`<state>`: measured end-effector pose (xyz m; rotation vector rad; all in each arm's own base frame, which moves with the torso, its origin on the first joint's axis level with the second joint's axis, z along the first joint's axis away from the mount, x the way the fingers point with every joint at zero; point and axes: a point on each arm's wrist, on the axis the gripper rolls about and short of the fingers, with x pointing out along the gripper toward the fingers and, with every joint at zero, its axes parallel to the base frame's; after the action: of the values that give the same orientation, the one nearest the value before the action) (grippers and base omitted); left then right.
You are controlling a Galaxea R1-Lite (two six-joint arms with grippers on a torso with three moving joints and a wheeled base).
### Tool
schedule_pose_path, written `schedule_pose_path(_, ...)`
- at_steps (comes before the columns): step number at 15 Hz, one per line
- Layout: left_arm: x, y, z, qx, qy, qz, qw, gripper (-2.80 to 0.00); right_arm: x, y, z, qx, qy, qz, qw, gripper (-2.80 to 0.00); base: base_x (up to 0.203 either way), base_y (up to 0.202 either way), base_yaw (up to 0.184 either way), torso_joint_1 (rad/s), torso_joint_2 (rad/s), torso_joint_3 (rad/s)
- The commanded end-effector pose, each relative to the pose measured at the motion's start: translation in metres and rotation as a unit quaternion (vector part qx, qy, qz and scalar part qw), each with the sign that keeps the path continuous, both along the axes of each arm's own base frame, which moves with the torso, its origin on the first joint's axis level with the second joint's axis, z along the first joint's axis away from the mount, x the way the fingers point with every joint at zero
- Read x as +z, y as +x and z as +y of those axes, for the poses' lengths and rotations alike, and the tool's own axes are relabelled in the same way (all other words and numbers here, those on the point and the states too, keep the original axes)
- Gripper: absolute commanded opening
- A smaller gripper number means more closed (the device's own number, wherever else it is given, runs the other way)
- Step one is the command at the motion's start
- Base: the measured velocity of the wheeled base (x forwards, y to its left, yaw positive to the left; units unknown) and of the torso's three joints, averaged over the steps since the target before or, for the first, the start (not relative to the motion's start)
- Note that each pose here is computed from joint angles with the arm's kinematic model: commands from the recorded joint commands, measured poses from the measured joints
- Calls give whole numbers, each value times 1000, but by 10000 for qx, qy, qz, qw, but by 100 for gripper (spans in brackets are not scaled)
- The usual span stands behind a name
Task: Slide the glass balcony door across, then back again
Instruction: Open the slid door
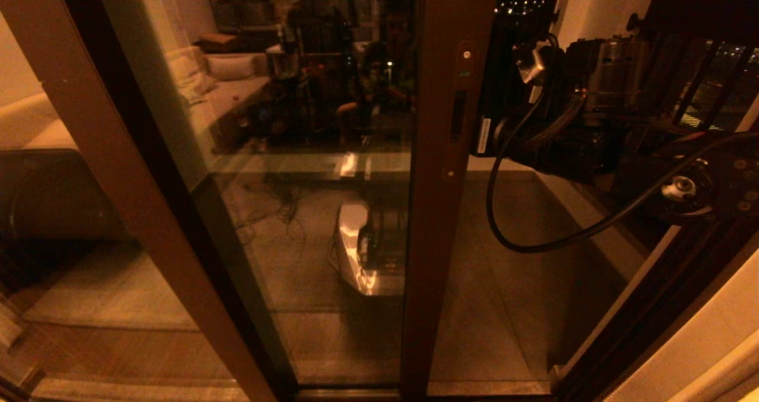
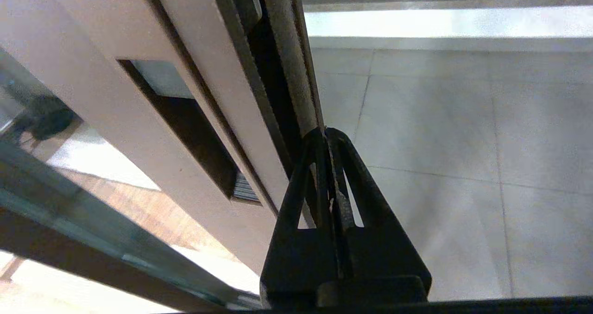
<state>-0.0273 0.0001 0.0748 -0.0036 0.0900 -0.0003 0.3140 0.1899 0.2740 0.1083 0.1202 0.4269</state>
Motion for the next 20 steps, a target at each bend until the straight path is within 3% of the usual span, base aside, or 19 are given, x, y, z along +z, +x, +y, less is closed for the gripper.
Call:
schedule_pose_path(1,0,0,0,2,-4,2,10000,-280,-1,0,2,29,2,7,10000,-280,0,0,0,0,0,0)
schedule_pose_path(10,0,0,0,2,-4,2,10000,-280,1,-7,3,71,78,27,9999,-280,0,0,0,0,0,0)
schedule_pose_path(20,0,0,0,2,-4,2,10000,-280,21,-41,-62,-522,107,-19,9986,-280,0,0,0,0,0,0)
